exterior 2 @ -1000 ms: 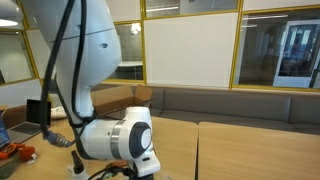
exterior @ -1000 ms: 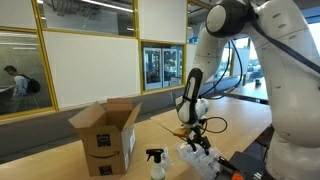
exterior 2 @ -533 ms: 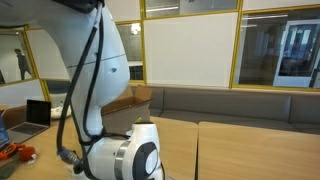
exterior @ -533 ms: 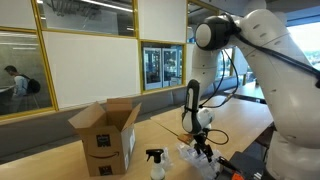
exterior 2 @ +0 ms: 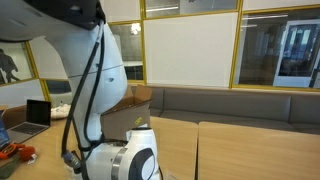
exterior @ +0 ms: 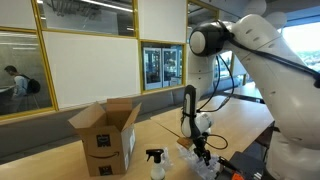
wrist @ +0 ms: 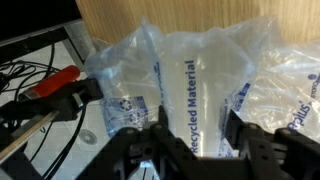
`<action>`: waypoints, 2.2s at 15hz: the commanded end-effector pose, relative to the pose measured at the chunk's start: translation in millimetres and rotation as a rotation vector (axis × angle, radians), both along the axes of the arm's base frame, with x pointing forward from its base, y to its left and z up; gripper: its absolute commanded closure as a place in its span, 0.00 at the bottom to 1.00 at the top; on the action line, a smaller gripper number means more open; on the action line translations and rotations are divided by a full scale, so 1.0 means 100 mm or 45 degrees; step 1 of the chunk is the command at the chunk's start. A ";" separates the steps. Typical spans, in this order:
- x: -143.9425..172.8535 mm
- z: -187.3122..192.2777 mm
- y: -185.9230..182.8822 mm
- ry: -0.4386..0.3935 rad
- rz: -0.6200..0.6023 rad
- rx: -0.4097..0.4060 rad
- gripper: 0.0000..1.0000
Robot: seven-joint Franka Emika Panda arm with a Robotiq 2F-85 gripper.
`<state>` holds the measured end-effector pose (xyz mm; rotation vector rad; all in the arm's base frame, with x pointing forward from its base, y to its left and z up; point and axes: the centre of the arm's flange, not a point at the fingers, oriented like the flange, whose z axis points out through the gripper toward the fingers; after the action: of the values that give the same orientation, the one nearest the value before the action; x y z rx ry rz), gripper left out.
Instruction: Put all the plastic bag and the spray bottle in the carton box
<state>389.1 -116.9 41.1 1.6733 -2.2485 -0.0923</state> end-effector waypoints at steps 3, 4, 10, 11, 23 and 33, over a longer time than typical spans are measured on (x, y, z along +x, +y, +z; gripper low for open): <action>0.10 0.17 0.04 -0.051 0.090 -0.027 0.88; 0.12 0.24 0.05 -0.059 0.102 -0.038 0.92; 0.36 1.10 0.11 -0.166 0.243 -0.169 0.92; 0.41 1.30 0.13 -0.188 0.282 -0.199 0.92; 1.19 3.46 0.87 -0.395 0.720 -0.497 0.92; 1.72 3.97 1.89 -0.586 1.040 -0.429 0.92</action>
<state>532.2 61.6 433.3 2.3136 -1.5720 0.8680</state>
